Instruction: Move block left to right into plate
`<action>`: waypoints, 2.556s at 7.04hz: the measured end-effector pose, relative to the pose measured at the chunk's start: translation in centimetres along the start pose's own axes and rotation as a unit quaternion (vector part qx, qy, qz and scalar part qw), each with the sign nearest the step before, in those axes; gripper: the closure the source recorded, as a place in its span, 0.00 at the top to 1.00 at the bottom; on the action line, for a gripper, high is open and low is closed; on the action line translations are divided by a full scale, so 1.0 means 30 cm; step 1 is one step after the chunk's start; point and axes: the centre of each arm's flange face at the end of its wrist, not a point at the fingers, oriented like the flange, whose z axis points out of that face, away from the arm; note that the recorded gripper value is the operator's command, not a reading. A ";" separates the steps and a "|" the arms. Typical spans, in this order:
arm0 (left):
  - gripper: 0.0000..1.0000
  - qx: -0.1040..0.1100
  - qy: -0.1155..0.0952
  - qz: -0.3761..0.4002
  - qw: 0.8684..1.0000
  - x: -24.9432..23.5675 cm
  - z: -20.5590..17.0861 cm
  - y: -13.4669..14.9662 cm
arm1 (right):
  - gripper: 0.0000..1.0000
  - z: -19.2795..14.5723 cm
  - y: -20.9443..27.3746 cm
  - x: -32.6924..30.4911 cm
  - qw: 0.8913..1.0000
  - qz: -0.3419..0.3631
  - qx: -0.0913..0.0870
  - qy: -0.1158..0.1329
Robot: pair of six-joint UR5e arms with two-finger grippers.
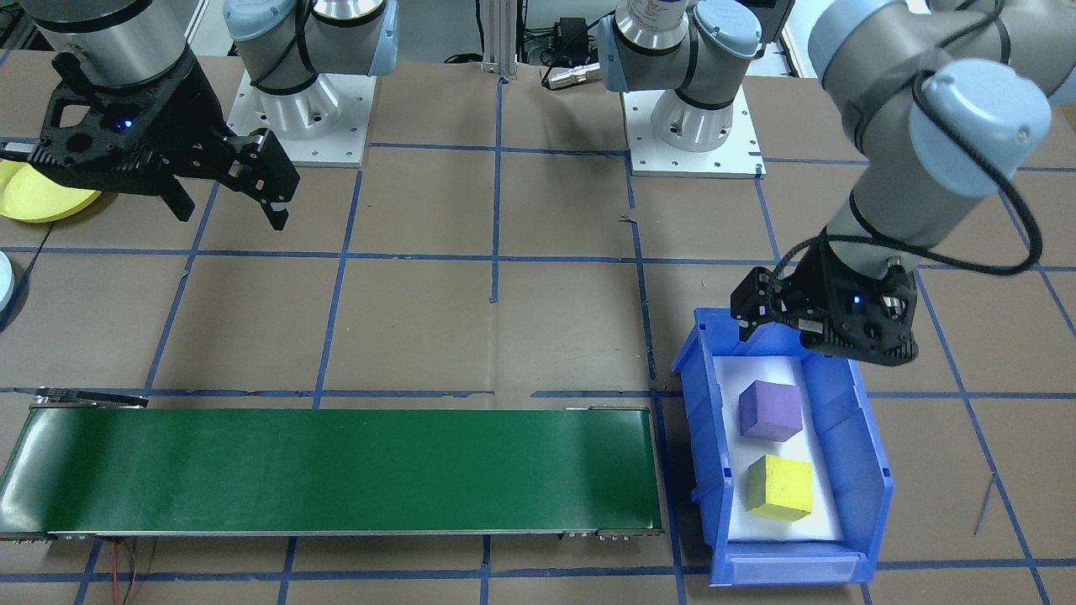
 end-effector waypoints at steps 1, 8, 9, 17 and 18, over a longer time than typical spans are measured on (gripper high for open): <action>1.00 -0.009 0.002 0.004 1.000 -0.046 0.090 -0.037 | 1.00 0.000 -0.001 0.002 1.000 0.001 0.000 0.000; 1.00 -0.028 -0.002 0.011 1.000 -0.114 0.404 -0.120 | 1.00 -0.002 -0.008 0.019 1.000 0.007 0.001 -0.001; 1.00 -0.029 -0.006 0.013 0.999 -0.125 0.410 -0.117 | 1.00 -0.001 -0.009 0.020 1.000 0.007 0.001 -0.001; 0.39 -0.048 -0.001 0.018 0.999 -0.147 0.568 -0.068 | 1.00 -0.007 -0.007 0.022 1.000 0.007 0.003 -0.001; 0.35 -0.049 -0.001 0.018 0.999 -0.144 0.579 -0.059 | 1.00 -0.007 -0.006 0.022 1.000 0.008 0.003 -0.001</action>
